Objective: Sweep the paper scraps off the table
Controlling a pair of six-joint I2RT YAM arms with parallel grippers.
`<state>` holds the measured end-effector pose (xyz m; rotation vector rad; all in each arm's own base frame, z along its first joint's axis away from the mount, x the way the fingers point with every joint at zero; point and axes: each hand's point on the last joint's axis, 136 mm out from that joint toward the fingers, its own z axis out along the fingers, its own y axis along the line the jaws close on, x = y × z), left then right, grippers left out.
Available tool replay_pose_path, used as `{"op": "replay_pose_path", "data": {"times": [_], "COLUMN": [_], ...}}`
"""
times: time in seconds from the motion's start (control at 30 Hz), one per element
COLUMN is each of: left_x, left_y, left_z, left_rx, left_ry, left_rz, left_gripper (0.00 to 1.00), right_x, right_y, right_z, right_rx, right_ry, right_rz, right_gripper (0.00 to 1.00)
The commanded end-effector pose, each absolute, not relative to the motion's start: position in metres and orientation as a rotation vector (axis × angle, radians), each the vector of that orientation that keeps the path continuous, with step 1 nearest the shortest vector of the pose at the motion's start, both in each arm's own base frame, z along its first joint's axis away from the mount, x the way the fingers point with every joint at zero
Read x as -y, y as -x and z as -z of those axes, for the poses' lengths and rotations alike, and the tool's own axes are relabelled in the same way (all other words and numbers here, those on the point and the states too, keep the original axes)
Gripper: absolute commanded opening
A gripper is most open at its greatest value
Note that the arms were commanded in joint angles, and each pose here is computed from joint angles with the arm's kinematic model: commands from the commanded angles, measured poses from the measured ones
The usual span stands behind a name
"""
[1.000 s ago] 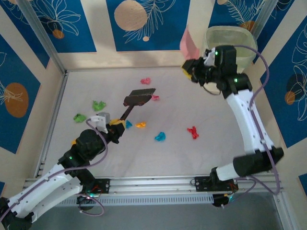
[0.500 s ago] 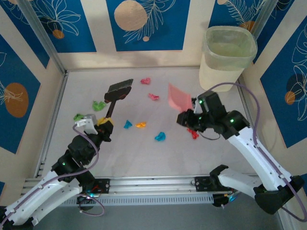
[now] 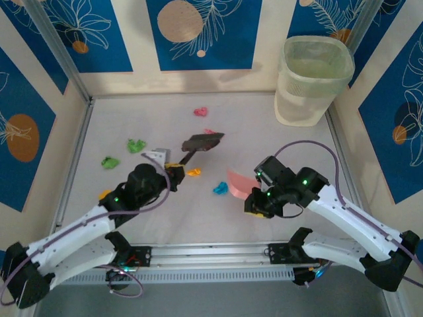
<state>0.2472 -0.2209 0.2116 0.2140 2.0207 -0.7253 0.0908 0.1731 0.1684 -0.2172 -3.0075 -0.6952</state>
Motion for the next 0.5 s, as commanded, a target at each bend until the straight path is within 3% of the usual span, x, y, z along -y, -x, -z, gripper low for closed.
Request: {"op": "replay_pose_path", "data": {"times": [0.0, 0.13, 0.47], "left_x": [0.265, 0.299, 0.37], "left_y": [-0.243, -0.242, -0.244], "left_z": [-0.256, -0.251, -0.228], "left_rx": [-1.945, -2.006, -2.206], "left_ry": [-0.314, -0.426, -0.645], "left_rz": [0.921, 0.949, 0.889], "left_gripper": [0.0, 0.0, 0.0], "right_x": [-0.159, -0.15, -0.137], "right_y": [-0.06, -0.054, -0.042], "right_z": [-0.159, -0.172, -0.13], "right_rx": [2.891, 2.916, 2.848], "right_ry": [0.282, 0.245, 0.394], "right_rz": [0.564, 0.503, 0.327], "right_gripper": [0.0, 0.0, 0.0]}}
